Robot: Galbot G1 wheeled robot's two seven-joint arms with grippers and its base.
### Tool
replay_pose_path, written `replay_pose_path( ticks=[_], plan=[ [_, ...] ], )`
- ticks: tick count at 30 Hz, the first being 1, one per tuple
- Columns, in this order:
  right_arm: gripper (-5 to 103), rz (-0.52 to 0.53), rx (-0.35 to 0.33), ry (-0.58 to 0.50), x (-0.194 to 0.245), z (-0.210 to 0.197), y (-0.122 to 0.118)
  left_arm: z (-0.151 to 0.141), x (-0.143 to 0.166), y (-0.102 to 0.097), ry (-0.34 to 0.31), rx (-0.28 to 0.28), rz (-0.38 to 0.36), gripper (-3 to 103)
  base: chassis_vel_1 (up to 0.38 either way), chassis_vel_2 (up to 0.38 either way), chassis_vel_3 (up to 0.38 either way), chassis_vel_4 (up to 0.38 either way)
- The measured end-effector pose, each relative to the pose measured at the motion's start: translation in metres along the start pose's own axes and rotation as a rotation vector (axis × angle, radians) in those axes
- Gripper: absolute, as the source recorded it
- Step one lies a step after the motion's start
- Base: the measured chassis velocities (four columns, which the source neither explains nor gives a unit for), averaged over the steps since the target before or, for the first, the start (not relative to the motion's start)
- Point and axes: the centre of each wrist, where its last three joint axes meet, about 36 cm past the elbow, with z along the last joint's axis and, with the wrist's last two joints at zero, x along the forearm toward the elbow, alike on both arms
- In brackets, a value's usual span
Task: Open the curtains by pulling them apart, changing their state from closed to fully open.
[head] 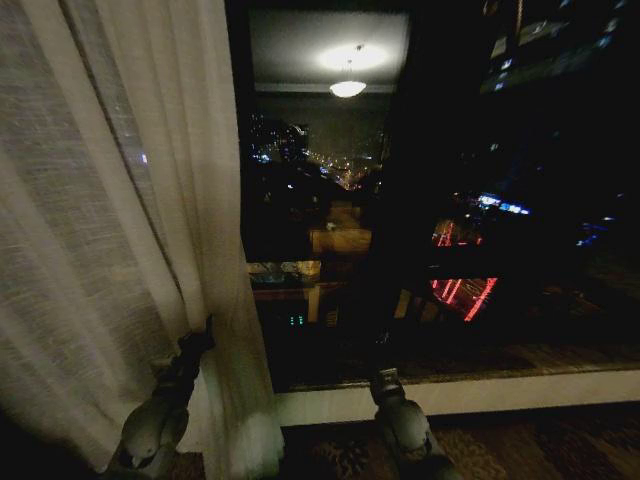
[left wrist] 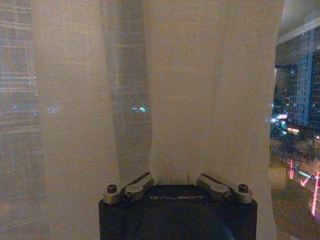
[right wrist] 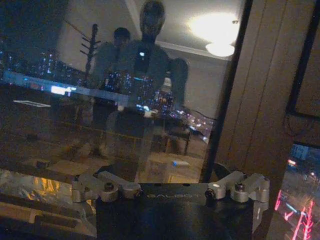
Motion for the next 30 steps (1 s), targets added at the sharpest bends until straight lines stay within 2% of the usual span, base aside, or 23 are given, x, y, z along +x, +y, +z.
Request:
replay_pose_path(
  ticks=[16,30],
  plan=[
    [100,0.000,0.020,0.007,0.001,0.001,-0.001,-0.004,0.006,-0.001,-0.008,0.003,0.002,1,0.017,0.015,-0.014,-0.016],
    [100,-0.006,0.018,0.006,0.000,0.001,0.000,-0.005,0.013,0.000,-0.014,0.001,-0.003,1,0.201,0.201,-0.198,-0.207]
  ],
)
